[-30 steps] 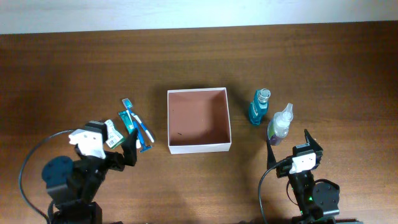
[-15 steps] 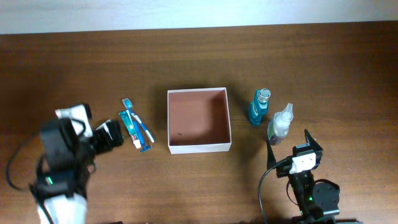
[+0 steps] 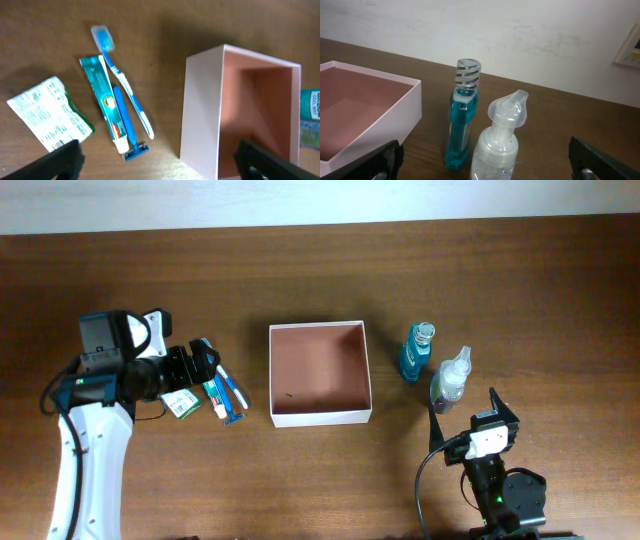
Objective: Pack container
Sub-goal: 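Move the left gripper over the green toothpaste tube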
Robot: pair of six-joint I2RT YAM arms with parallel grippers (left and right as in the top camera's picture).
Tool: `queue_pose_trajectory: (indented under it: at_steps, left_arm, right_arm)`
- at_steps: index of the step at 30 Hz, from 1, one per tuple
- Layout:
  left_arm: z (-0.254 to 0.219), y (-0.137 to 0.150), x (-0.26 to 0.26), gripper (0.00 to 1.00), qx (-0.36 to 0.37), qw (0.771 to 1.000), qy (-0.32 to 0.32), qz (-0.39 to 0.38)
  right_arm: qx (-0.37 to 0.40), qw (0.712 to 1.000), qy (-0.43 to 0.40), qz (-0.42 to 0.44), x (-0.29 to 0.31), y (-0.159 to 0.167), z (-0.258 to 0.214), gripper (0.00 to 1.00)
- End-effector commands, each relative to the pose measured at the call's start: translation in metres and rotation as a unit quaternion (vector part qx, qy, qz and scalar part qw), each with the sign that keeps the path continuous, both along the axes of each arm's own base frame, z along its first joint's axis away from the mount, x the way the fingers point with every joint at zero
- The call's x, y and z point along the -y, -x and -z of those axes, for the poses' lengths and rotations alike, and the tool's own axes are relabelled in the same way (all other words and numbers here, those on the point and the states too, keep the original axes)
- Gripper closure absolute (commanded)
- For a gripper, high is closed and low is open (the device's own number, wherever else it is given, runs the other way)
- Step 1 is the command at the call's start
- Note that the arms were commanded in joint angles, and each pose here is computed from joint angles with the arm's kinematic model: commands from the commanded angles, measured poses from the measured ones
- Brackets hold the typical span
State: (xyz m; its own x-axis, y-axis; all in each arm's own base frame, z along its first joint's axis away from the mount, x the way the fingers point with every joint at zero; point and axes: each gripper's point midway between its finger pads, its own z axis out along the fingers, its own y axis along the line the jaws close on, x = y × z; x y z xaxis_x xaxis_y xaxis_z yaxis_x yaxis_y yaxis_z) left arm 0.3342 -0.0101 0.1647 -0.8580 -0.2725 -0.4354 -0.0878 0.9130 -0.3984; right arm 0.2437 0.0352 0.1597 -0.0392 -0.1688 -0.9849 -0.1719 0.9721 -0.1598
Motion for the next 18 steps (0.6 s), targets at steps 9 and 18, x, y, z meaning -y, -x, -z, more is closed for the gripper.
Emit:
queue_pose_trajectory:
  at_steps: [9,18]
  left_arm:
    - [0.033,0.008,-0.001,0.41,-0.075,0.996,-0.035,-0.017]
    - [0.054,0.008,0.004,0.49,-0.116,0.985,-0.108,-0.072]
  right_arm:
    - [-0.002,1.000,0.002,0.000,0.000,0.000,0.002,0.02]
    - [-0.002,1.000,0.002,0.000,0.000,0.000,0.002,0.02]
